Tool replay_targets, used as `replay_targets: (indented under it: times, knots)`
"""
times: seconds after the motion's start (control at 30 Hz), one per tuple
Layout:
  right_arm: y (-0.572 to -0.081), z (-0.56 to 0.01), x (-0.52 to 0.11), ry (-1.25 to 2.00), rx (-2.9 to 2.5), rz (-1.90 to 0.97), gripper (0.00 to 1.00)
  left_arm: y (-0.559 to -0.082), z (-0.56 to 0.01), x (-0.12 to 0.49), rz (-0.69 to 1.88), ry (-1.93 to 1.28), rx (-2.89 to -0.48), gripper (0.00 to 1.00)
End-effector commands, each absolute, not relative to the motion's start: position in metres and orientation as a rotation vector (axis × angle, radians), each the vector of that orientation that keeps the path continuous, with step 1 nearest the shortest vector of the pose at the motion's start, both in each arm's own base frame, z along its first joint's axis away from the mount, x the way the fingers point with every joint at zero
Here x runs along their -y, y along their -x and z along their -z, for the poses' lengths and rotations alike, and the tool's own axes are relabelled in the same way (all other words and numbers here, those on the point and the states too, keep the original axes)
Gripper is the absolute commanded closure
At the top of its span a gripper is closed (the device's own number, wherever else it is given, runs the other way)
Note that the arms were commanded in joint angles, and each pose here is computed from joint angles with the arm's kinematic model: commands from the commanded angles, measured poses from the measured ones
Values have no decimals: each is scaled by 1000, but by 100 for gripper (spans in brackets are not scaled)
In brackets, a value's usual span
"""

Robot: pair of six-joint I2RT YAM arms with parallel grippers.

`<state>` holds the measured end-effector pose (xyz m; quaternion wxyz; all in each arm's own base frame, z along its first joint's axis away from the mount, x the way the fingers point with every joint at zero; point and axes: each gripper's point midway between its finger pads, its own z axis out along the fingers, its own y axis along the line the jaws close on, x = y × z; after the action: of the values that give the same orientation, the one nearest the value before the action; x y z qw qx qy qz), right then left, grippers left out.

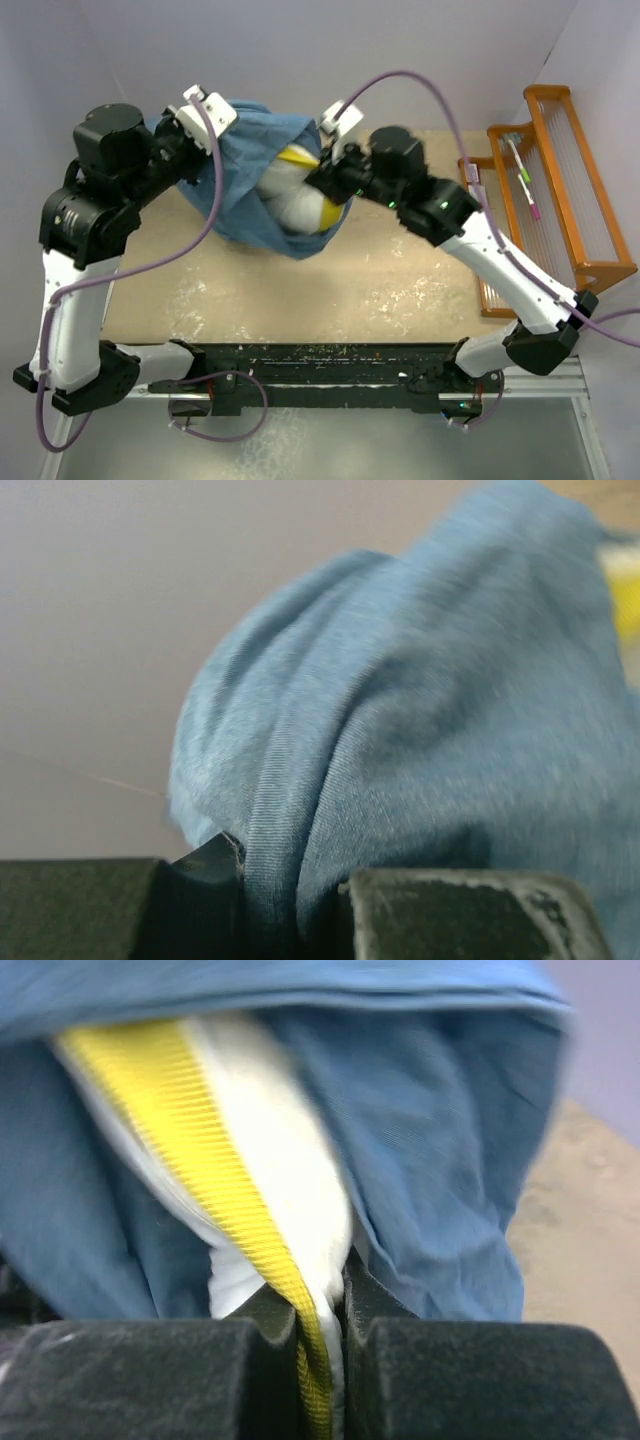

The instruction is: Remove the pillowcase from the pillow

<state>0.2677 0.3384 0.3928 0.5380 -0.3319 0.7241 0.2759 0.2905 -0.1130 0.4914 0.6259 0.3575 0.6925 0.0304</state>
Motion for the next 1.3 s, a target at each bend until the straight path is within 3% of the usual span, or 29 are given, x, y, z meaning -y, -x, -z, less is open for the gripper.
replay_targets:
  times: [0.0,0.1,0.17,0.2,0.23,0.37,0.53,0.77,0.93,1.03,1.17,1.27]
  knots:
    - [-284,-518,-285,694,-1377,-601,100,-246,-524,114,25,-840,-1448,77]
    - [-284,-538,-288,790,-1341,-548,100,-231,-499,117,76,-893,-1484,43]
    - [-292,-542,-289,808,-1357,-507,100,-212,-472,126,178,-952,-1526,11]
    - [-296,-540,-288,813,-1377,-482,100,-202,-460,131,234,-992,-1539,1]
    - [-302,-544,-286,801,-1380,-446,100,-191,-453,135,287,-1012,-1540,0]
    - [-316,-547,-283,764,-1381,-382,100,-166,-473,139,346,-1033,-1413,1]
    - [-311,-518,-304,843,-1431,-371,100,-171,-510,130,268,-943,-1310,0]
    - [-290,-500,-329,866,-1455,-401,100,-179,-491,149,329,-1035,-1315,22]
    - [-273,-510,-350,812,-1464,-584,100,-178,-503,150,210,-1160,-1142,14]
    - [-262,-516,-366,792,-1453,-681,100,-192,-497,144,134,-1168,-1174,15]
    - [-255,-508,-385,819,-1469,-718,100,-197,-489,137,88,-1140,-1187,30]
    - [-258,-499,-385,815,-1504,-698,100,-199,-477,130,30,-1151,-1195,54]
